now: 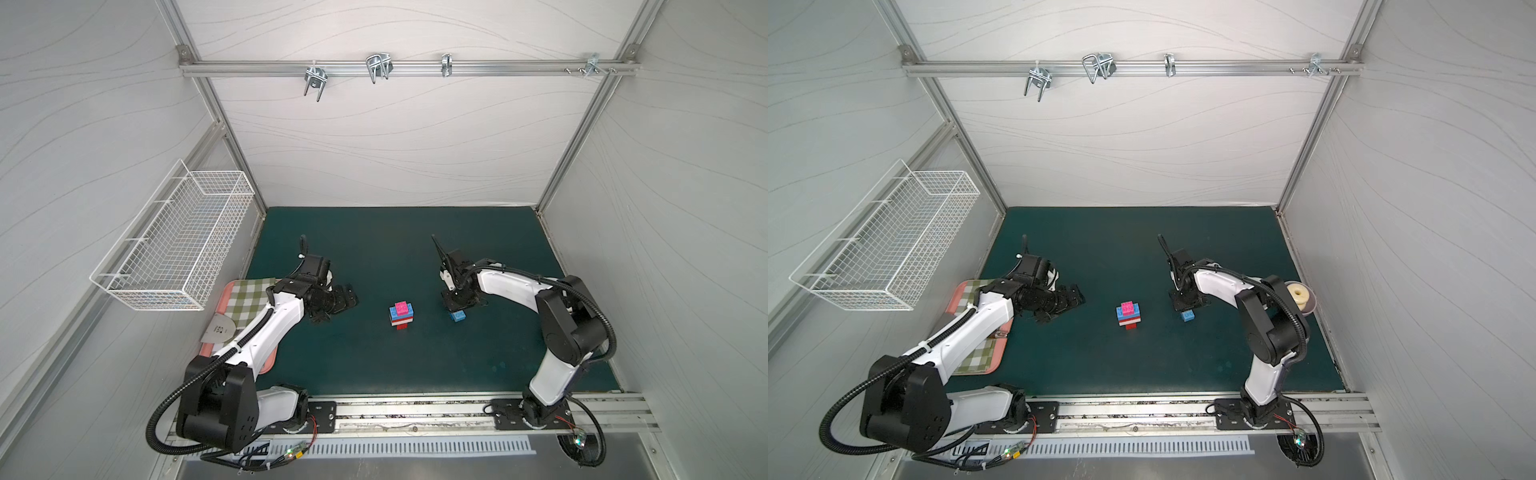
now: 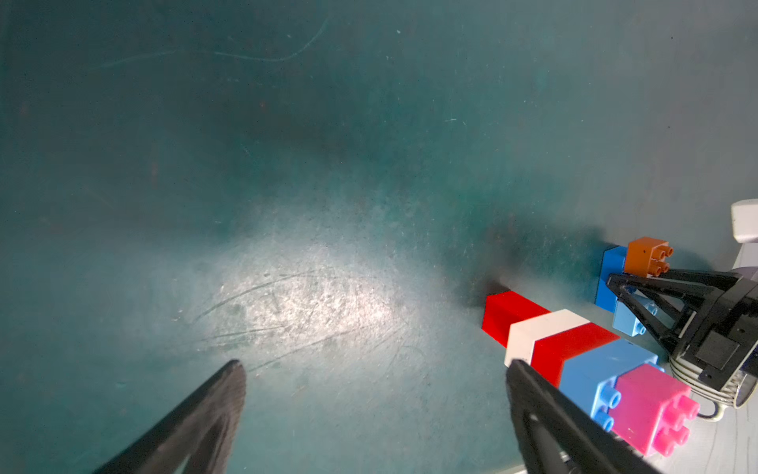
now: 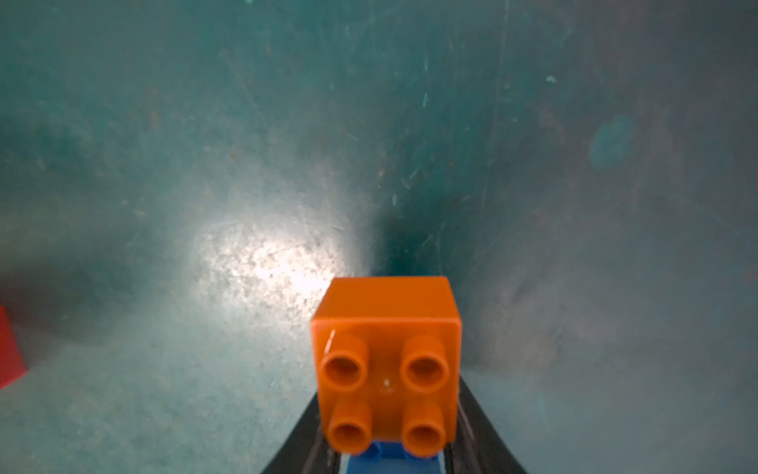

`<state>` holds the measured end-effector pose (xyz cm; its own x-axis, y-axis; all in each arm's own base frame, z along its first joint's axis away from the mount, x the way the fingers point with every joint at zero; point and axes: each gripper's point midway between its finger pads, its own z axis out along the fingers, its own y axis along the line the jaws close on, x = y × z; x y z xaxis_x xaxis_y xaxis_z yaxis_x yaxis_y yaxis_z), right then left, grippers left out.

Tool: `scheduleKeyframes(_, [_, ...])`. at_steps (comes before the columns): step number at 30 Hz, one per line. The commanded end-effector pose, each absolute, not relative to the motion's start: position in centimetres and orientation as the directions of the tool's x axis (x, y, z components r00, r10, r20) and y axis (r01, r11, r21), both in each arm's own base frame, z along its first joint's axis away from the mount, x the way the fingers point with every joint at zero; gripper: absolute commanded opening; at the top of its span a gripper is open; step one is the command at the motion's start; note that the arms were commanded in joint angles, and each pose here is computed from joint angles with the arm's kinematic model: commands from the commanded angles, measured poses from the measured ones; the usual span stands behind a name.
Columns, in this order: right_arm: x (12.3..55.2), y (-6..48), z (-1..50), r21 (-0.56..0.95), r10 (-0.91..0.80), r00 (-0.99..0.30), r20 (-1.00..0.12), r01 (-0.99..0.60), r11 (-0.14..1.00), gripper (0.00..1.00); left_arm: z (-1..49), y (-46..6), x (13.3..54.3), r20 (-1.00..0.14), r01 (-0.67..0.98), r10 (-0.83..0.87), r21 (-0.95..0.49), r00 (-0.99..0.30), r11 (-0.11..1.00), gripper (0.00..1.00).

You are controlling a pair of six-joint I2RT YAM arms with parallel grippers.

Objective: Assemble a carrot with lego
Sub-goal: Pick up the lego brick from the center of the board.

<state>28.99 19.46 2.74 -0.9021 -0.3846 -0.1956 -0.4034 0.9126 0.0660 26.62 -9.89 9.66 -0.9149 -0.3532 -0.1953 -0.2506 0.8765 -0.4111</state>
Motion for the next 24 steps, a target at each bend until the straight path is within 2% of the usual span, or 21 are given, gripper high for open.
scheduleKeyframes(1, [29.2, 19.7, 3.0, 0.053, -0.400, -0.894, -0.201, -0.417, 0.907, 0.37, 9.7, -9.5, 27.1, -0.217, -0.253, -0.361, -0.404, -0.907, 0.879, 0.99])
scheduleKeyframes(6, [29.1, 19.7, 2.9, 0.046, -0.408, -0.892, -0.196, -0.424, 0.905, 0.34, 9.7, -9.6, 27.1, -0.216, -0.252, -0.360, -0.405, -0.908, 0.879, 0.99])
scheduleKeyframes(9, [29.2, 19.7, 3.0, 0.037, -0.416, -0.888, -0.197, -0.431, 0.902, 0.28, 9.7, -9.6, 27.1, -0.219, -0.252, -0.361, -0.406, -0.906, 0.879, 0.99])
scheduleKeyframes(11, [29.2, 19.9, 3.1, 0.035, -0.426, -0.883, -0.199, -0.440, 0.897, 0.20, 9.7, -9.5, 27.1, -0.217, -0.253, -0.362, -0.405, -0.907, 0.879, 0.99])
scheduleKeyframes(13, [29.2, 20.1, 3.3, 0.033, -0.441, -0.875, -0.201, -0.456, 0.890, 0.07, 9.8, -9.6, 27.1, -0.219, -0.252, -0.362, -0.407, -0.906, 0.878, 0.99])
scheduleKeyframes(15, [29.1, 20.5, 3.7, 0.037, -0.461, -0.864, -0.201, -0.477, 0.878, 0.00, 9.8, -9.5, 27.1, -0.221, -0.252, -0.363, -0.407, -0.905, 0.878, 0.99])
scheduleKeyframes(24, [28.9, 23.2, 8.2, 0.071, -0.583, -0.769, -0.264, -0.618, 0.783, 0.00, 10.1, -9.6, 27.0, -0.222, -0.249, -0.361, -0.412, -0.906, 0.876, 0.99])
